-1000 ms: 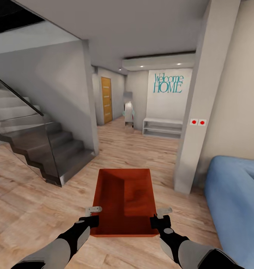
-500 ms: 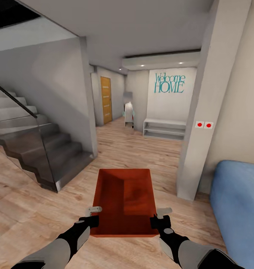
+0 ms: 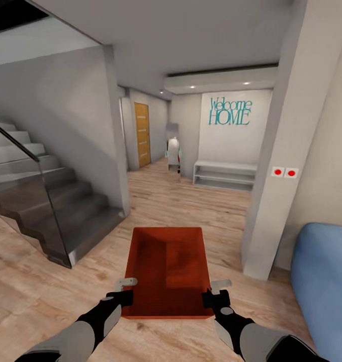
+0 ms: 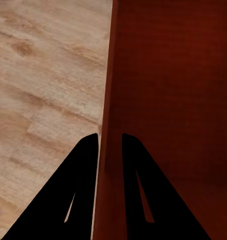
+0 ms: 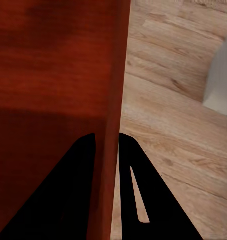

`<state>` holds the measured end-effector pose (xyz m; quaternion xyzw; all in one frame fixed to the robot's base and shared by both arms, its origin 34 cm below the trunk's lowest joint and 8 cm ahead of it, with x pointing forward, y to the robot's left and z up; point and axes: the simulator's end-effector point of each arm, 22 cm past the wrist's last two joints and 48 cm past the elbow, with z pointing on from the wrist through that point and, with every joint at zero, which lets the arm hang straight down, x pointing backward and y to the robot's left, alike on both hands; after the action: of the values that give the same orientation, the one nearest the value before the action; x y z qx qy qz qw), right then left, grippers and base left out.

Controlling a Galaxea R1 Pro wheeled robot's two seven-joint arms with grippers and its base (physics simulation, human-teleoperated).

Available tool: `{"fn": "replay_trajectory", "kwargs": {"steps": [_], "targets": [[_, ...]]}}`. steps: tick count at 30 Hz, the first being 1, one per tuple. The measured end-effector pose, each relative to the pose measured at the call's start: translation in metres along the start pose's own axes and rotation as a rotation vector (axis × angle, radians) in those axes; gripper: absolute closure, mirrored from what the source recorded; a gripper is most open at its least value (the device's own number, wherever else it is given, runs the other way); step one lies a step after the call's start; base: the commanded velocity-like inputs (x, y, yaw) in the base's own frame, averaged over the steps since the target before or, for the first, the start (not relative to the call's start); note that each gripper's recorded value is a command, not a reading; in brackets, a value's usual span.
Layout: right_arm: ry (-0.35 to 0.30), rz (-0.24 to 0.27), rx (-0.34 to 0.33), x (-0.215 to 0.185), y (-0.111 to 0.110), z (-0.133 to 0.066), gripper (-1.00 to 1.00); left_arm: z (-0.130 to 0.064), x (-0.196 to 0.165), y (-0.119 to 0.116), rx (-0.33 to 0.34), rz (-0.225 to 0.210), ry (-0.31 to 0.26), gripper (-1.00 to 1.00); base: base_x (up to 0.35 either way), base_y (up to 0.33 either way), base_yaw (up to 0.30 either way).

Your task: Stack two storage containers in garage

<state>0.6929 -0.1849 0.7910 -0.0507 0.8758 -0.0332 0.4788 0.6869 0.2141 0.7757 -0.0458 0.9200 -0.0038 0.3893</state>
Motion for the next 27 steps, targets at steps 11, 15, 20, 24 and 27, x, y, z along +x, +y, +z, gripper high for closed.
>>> {"fn": "replay_trajectory", "kwargs": {"steps": [11,15,20,24,27], "targets": [[-0.001,0.000,0.000,-0.0004,-0.0001,0.0001,1.00,0.0000,-0.0003,-0.0001,0.000,0.000,-0.001,1.00,0.322,0.000,0.000],[0.000,0.000,0.000,-0.0002,0.0001,0.0000,1.00,0.0000,-0.0001,0.0001,0.000,0.000,0.000,1.00,0.321,0.000,0.000],[0.000,0.000,0.000,-0.0002,0.0002,0.0000,1.00,0.0000,-0.0001,0.0002,0.000,0.000,0.000,1.00,0.322,0.000,0.000],[0.000,0.000,0.000,0.0002,0.0000,0.0000,1.00,0.0000,0.0002,0.0000,0.000,0.000,0.000,1.00,0.322,0.000,0.000],[0.000,0.000,0.000,0.0000,0.0001,0.0000,1.00,0.0000,0.0002,0.0001,0.000,0.000,0.000,1.00,0.322,0.000,0.000]]}}
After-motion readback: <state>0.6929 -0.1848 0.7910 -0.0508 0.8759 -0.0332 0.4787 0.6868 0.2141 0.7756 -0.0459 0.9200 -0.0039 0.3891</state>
